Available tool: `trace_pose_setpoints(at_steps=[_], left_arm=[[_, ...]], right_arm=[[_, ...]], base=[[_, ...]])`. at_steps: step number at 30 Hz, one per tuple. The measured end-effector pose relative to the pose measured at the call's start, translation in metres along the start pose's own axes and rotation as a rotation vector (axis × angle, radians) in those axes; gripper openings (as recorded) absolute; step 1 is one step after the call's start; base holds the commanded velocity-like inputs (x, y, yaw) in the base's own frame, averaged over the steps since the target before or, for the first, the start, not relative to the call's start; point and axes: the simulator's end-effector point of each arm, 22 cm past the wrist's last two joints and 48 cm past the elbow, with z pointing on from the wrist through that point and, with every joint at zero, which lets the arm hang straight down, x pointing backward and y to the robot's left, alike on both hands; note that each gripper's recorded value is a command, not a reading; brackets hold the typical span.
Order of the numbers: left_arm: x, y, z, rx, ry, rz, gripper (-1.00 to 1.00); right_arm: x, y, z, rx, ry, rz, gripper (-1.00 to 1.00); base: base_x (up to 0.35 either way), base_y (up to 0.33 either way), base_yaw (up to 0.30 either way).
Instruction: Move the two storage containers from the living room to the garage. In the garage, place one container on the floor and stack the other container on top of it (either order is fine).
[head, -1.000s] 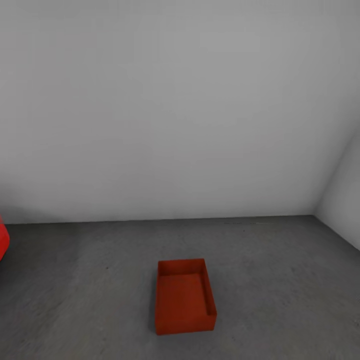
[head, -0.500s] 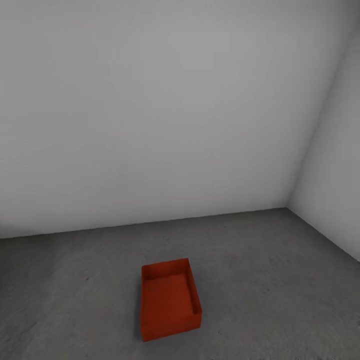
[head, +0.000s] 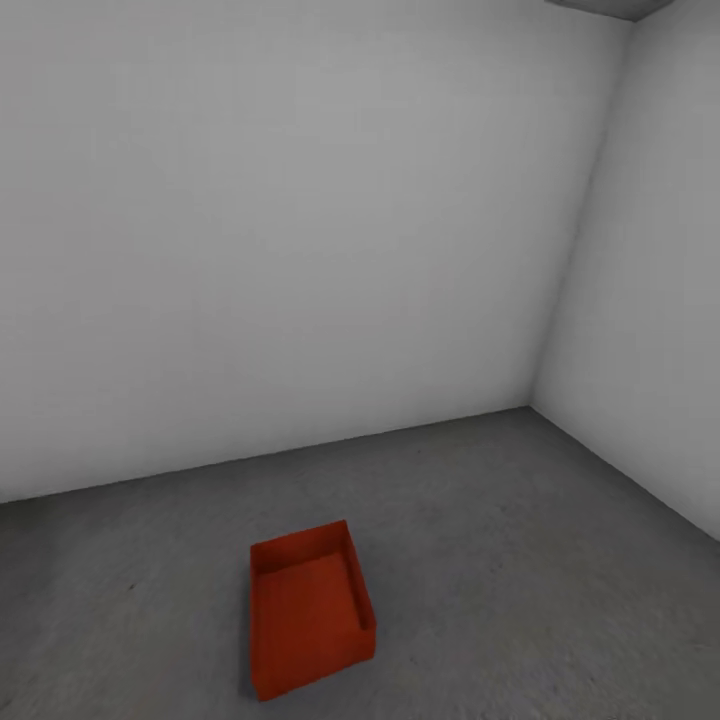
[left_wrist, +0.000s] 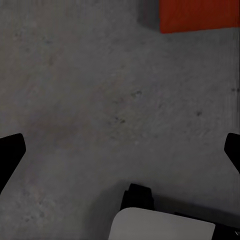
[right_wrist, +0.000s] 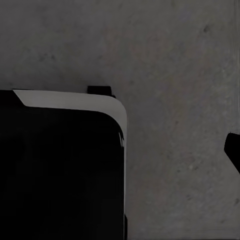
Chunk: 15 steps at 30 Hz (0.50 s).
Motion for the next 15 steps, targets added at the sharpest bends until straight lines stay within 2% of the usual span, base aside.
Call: trace_pose_setpoints(at_steps=[15], left_arm=[[-0.0066,-0.001,-0.0021,0.003,-0.015,-0.002,1.0]], right_arm=[[-0.0055,-0.0065,0.0004,0.01,-0.013,0.008,1.0]], base=[[0.0,0.0,-0.184]])
